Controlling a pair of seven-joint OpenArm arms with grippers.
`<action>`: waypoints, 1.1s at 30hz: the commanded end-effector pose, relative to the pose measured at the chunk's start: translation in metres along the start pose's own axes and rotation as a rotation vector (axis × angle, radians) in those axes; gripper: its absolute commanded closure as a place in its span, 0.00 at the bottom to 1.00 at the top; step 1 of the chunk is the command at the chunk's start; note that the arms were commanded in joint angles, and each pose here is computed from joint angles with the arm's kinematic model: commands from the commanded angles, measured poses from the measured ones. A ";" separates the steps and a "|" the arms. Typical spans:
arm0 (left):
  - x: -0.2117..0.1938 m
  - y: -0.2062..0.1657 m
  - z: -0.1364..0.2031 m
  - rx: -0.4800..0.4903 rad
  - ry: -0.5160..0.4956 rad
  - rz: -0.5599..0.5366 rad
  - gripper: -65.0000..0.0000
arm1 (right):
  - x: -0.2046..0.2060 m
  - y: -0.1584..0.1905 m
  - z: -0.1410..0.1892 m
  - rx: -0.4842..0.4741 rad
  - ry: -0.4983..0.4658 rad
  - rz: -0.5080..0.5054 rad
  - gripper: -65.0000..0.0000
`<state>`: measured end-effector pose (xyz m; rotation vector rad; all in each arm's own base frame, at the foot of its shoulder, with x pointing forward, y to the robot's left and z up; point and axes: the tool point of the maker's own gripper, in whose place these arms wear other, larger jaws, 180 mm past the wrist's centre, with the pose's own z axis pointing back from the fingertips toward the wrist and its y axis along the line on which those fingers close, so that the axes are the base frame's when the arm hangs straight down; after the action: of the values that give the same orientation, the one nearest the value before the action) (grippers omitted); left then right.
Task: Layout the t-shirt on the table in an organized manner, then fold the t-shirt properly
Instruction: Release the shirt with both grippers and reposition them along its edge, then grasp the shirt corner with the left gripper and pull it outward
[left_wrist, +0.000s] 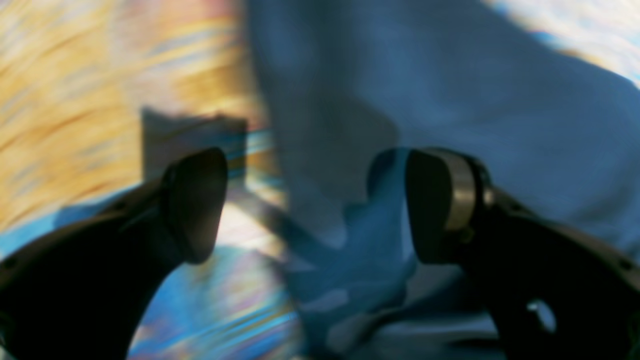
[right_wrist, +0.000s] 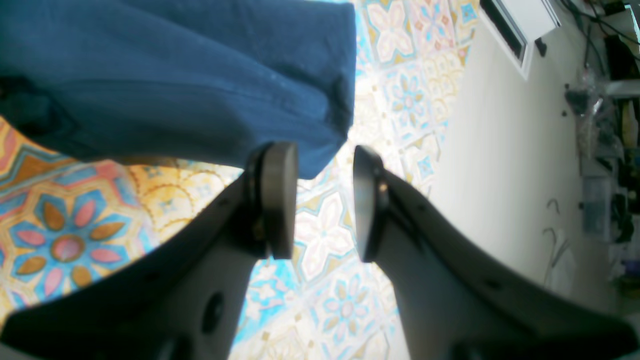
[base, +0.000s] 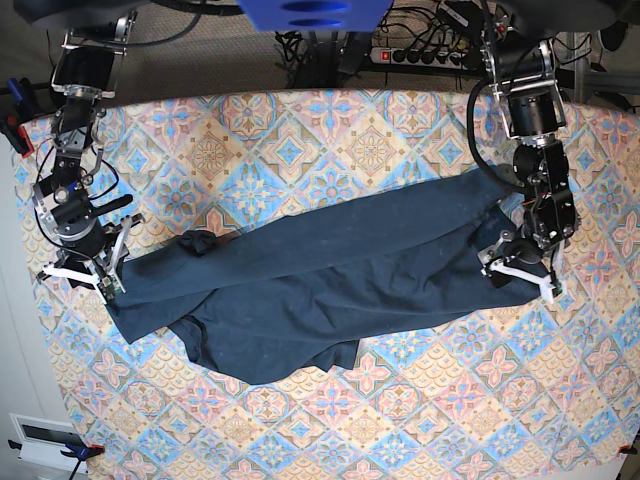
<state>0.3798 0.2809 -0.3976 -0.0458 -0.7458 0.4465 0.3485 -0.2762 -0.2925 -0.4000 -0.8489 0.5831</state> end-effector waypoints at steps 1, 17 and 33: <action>0.025 -0.011 0.002 -0.012 -0.060 -0.039 0.16 | 0.008 -0.014 0.005 -0.040 -0.029 0.010 0.73; 0.121 0.000 -0.021 0.058 -0.268 -0.095 1.00 | 0.013 -0.017 0.009 -0.051 -0.044 0.016 0.73; 0.211 -0.055 -0.009 0.187 -0.406 -0.346 0.50 | 0.007 -0.004 0.014 -0.028 -0.035 0.035 0.73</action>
<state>0.5345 0.3015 -0.2873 0.3088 -1.0138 0.1844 0.3410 -0.2697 -0.2867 -0.4099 -0.8688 0.6066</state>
